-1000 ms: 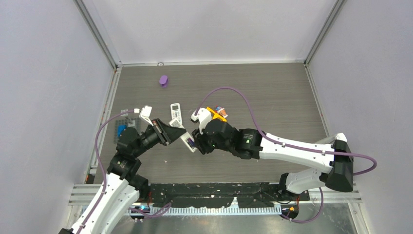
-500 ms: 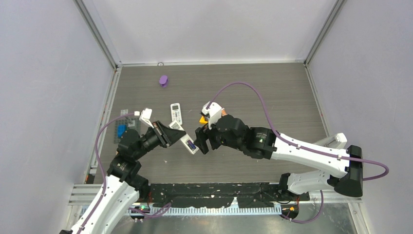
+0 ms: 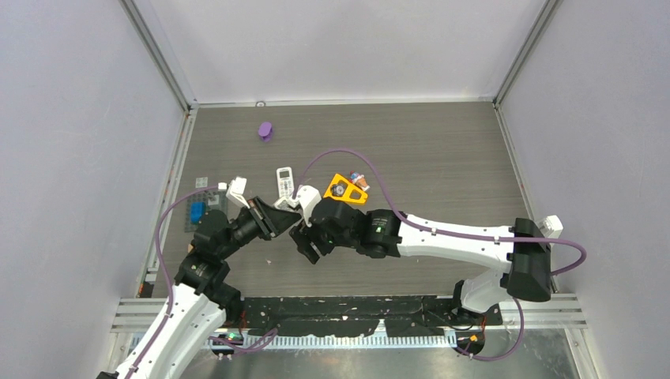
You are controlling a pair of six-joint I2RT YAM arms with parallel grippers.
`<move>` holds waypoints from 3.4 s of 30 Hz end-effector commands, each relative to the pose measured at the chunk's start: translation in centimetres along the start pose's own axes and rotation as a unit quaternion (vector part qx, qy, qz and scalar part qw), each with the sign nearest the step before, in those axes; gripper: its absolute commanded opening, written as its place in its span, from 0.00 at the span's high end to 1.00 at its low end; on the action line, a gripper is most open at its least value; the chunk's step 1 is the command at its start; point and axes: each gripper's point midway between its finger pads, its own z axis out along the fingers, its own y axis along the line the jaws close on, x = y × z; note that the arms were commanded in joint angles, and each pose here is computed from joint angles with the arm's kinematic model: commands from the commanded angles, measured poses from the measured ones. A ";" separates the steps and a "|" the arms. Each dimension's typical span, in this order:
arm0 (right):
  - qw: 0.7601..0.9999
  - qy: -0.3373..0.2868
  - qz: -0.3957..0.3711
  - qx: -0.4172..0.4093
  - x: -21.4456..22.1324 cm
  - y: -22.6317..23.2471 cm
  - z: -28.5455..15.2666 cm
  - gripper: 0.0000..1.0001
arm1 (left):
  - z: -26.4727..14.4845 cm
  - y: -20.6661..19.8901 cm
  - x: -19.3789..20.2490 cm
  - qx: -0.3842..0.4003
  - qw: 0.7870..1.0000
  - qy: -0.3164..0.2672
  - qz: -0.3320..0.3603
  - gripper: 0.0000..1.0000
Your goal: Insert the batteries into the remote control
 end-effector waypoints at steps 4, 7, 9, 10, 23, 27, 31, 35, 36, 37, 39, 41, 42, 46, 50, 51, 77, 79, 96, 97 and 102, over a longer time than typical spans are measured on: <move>0.999 -0.031 -0.003 0.026 -2.2 0.1 0.0 0.56 | 0.0 -0.8 -0.4 0.016 1.000 -0.006 -0.001 0.85; 0.999 -0.025 -0.003 0.033 -2.0 -0.1 0.0 0.75 | 0.0 -1.1 -0.4 0.020 1.000 -0.004 -0.002 0.65; 0.999 -0.016 -0.006 0.041 -1.6 -0.4 0.2 0.79 | 0.0 -1.0 -0.6 0.009 1.000 -0.004 -0.001 0.48; 0.999 -0.010 -0.007 0.046 -1.2 -0.6 0.3 0.80 | 0.0 -0.8 -0.6 0.001 1.000 -0.005 -0.003 0.39; 0.985 0.146 -0.074 0.055 9.2 -2.7 3.3 0.81 | -5.8 10.1 -3.3 -0.323 0.935 -0.137 -0.056 0.05; 0.978 0.186 -0.082 0.048 11.4 -2.8 5.1 0.81 | -8.3 10.9 -4.7 -0.354 0.911 -0.202 -0.062 0.05; 0.973 0.215 -0.064 0.045 12.4 -2.9 6.8 0.82 | -10.2 10.9 -5.8 -0.363 0.896 -0.250 -0.059 0.05; 0.967 0.240 -0.057 0.057 12.9 -3.0 8.1 0.81 | -10.9 10.3 -6.6 -0.348 0.894 -0.277 -0.049 0.05; 0.964 0.252 -0.057 0.062 13.4 -3.2 8.3 0.81 | -10.9 10.1 -6.7 -0.344 0.895 -0.280 -0.048 0.05; 0.963 0.255 -0.053 0.066 13.5 -3.3 8.5 0.80 | -11.0 10.0 -6.8 -0.342 0.895 -0.282 -0.045 0.05; 0.960 0.265 -0.048 0.074 13.7 -3.7 8.5 0.77 | -11.0 9.7 -7.1 -0.337 0.896 -0.286 -0.038 0.05; 0.958 0.271 -0.044 0.078 13.7 -3.9 8.4 0.67 | -10.9 9.4 -7.4 -0.336 0.897 -0.285 -0.030 0.05; 0.958 0.274 -0.043 0.079 13.8 -4.0 8.2 0.60 | -10.9 9.3 -7.5 -0.336 0.897 -0.285 -0.027 0.05; 0.959 0.268 -0.036 0.081 13.0 -4.2 7.9 0.43 | -10.7 9.0 -7.9 -0.339 0.898 -0.281 -0.016 0.05; 0.970 0.233 -0.021 0.068 10.3 -4.0 7.2 0.29 | -10.2 8.6 -8.2 -0.335 0.902 -0.272 -0.003 0.05; 0.973 0.221 -0.017 0.062 9.5 -3.9 7.2 0.24 | -9.9 8.4 -8.2 -0.327 0.906 -0.269 0.001 0.05; 0.924 0.251 0.162 0.239 16.0 -24.1 -3.9 0.06 | -1.1 4.9 -6.2 -0.207 0.972 -0.110 0.032 0.06; 0.913 0.265 0.184 0.248 17.4 -24.7 -3.8 0.06 | -0.9 4.6 -5.9 -0.196 0.975 -0.102 0.031 0.06; 0.906 0.256 0.299 0.154 21.1 -20.3 -2.4 0.29 | -0.8 5.1 -5.4 -0.196 0.975 -0.096 0.036 0.06; 0.906 0.256 0.301 0.154 21.2 -20.2 -2.5 0.29 | -0.8 5.2 -5.4 -0.196 0.975 -0.095 0.036 0.06; 0.912 0.241 0.293 0.159 20.9 -19.6 -3.3 0.24 | -0.4 5.4 -5.2 -0.198 0.976 -0.090 0.033 0.06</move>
